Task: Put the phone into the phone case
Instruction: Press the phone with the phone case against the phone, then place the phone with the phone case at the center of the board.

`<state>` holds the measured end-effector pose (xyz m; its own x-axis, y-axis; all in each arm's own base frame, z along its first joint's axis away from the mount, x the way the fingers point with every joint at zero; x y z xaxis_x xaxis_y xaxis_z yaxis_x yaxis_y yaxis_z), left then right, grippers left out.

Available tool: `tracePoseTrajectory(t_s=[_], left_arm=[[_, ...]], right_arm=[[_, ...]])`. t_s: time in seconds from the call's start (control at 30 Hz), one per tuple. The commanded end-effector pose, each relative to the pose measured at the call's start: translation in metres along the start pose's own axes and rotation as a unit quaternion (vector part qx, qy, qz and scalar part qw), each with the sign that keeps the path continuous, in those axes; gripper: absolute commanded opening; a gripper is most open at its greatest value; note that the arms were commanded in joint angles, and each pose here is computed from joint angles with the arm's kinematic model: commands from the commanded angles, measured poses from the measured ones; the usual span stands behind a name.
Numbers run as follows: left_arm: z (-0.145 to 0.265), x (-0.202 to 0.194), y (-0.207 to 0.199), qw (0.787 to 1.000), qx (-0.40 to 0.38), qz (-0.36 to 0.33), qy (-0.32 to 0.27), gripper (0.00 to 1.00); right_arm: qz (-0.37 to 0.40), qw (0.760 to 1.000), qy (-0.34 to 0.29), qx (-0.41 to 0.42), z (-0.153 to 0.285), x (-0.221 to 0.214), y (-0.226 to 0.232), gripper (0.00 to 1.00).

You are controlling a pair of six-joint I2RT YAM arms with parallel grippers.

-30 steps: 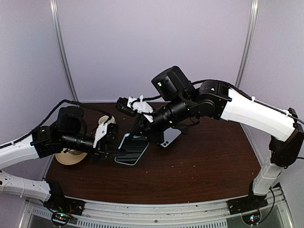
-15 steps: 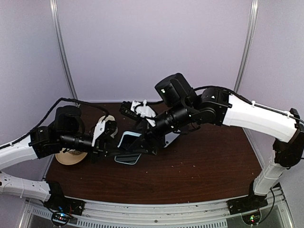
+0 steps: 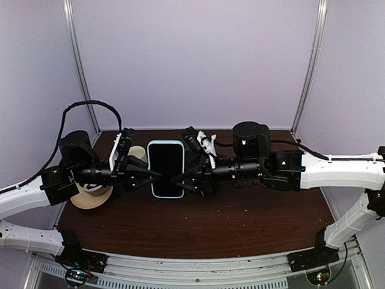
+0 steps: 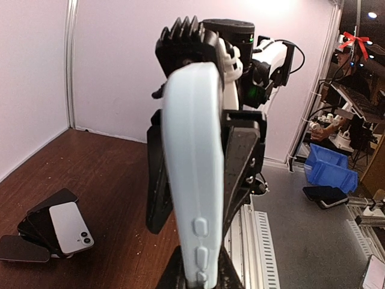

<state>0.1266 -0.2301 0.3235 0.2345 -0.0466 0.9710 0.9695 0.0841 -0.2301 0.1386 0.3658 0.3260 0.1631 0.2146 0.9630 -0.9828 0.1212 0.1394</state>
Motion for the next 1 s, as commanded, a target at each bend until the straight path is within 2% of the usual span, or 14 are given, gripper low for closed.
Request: tracePoseTrajectory(t_s=[0.0, 0.1, 0.13, 0.37, 0.4, 0.47, 0.5, 0.57, 0.67, 0.77, 0.97], left_arm=[[0.004, 0.024, -0.011, 0.997, -0.039, -0.025, -0.064, 0.0], [0.004, 0.023, -0.01, 0.997, -0.035, -0.026, -0.062, 0.0], [0.004, 0.023, -0.01, 0.997, -0.034, -0.025, -0.061, 0.0], [0.002, 0.021, -0.009, 0.998, -0.037, -0.023, -0.053, 0.0], [0.002, 0.021, -0.007, 0.998, -0.029, -0.023, -0.048, 0.13], [0.002, 0.02, -0.001, 0.999, 0.006, -0.023, -0.036, 0.53], [0.003, 0.02, 0.004, 0.999, 0.036, -0.027, -0.031, 0.64], [0.009, 0.023, 0.011, 0.994, 0.101, -0.038, -0.023, 0.77], [0.024, 0.026, 0.017, 0.981, 0.18, -0.063, -0.029, 0.85], [0.032, 0.025, 0.023, 0.97, 0.231, -0.077, -0.027, 0.86], [0.025, 0.02, 0.034, 0.965, 0.255, -0.051, 0.017, 0.86]], right_arm=[[-0.016, 0.997, -0.071, 0.024, -0.006, 0.019, 0.001, 0.34], [-0.011, 0.996, -0.079, 0.03, -0.004, 0.022, 0.003, 0.04], [-0.009, 0.996, -0.082, 0.026, -0.003, 0.022, 0.002, 0.0], [-0.02, 0.997, -0.075, 0.011, 0.007, 0.024, -0.001, 0.0], [-0.028, 0.998, -0.064, 0.001, 0.008, 0.022, -0.004, 0.0], [-0.05, 0.998, -0.028, -0.028, 0.014, 0.015, -0.015, 0.0], [-0.072, 0.996, 0.011, -0.045, 0.018, 0.005, -0.022, 0.0], [-0.113, 0.988, 0.066, -0.08, 0.031, -0.011, -0.036, 0.0], [-0.202, 0.956, 0.15, -0.148, 0.055, -0.046, -0.06, 0.0], [-0.301, 0.904, 0.222, -0.208, 0.086, -0.091, -0.08, 0.0], [-0.409, 0.828, 0.258, -0.282, 0.138, -0.156, -0.106, 0.0]])
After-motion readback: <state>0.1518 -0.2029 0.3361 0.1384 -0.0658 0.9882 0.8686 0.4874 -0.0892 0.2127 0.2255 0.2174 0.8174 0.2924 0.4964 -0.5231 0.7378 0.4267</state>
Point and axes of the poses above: each gripper's point midway between its finger pads, its own z axis back along the fingers, its own y axis along the line the jaws close on, x = y × z, the point moved 8 cm from there along z, back along the fingers, and after that the axes turned 4 degrees about z, right-handed, at the moved point
